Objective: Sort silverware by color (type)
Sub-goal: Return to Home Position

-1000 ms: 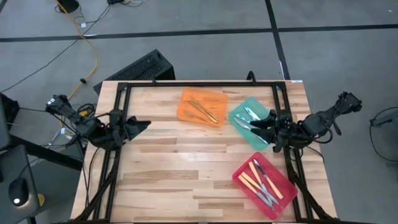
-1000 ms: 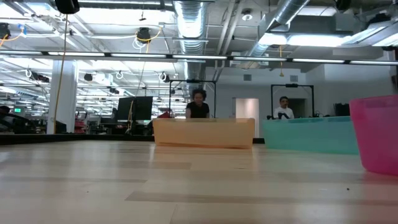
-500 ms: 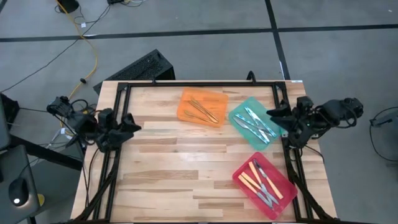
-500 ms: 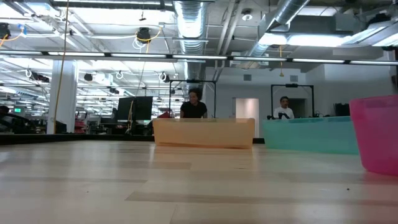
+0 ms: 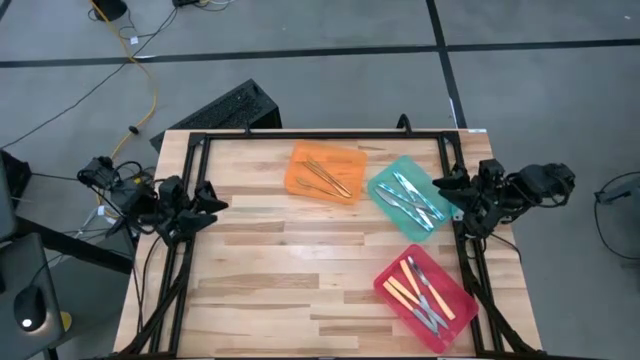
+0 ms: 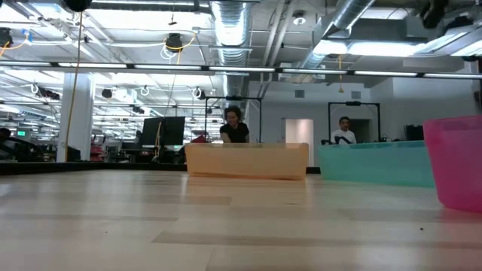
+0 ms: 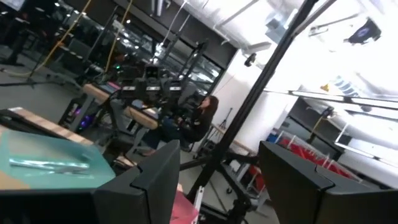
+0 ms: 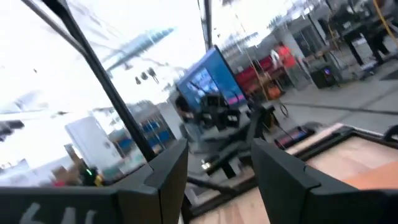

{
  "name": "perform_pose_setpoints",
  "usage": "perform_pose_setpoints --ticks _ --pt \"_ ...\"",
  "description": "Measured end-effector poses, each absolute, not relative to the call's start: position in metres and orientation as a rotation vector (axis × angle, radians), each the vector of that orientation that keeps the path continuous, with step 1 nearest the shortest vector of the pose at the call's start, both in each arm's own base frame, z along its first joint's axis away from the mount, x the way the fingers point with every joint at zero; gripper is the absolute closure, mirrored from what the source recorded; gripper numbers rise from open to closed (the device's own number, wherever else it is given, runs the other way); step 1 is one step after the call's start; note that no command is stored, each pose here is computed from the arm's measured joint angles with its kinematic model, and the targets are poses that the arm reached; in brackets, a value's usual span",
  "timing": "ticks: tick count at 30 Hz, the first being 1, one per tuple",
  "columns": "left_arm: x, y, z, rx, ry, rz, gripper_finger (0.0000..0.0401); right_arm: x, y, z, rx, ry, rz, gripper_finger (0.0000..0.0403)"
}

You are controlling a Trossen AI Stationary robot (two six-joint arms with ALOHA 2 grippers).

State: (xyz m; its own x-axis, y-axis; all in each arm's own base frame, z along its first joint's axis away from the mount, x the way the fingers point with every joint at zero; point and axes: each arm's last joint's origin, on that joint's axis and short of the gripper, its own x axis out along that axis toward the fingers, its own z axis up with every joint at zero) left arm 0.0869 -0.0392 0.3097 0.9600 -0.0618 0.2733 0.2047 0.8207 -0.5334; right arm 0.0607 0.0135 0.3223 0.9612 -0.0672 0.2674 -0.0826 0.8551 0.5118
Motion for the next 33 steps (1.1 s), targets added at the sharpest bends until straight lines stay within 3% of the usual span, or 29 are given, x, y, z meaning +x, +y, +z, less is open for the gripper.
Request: perform_pose_setpoints --ticks 8,17,24,33 --pt "0.082 -0.037 0.266 -0.653 -0.402 -0.214 0.0200 0.064 0.016 0.260 0.572 -0.437 0.079 0.0203" --pt "0.069 -0.031 0.228 -0.673 -0.546 -0.304 0.0200 0.067 0.017 0.254 0.567 -0.417 0.073 0.0203" --pt "0.072 -0.034 0.220 -0.657 -0.498 -0.323 0.0200 0.071 0.018 0.245 0.512 -0.335 0.052 0.0203" --pt "0.076 -0.038 0.212 -0.580 -0.403 -0.355 0.0200 0.087 0.027 0.195 0.452 -0.199 0.084 0.0203"
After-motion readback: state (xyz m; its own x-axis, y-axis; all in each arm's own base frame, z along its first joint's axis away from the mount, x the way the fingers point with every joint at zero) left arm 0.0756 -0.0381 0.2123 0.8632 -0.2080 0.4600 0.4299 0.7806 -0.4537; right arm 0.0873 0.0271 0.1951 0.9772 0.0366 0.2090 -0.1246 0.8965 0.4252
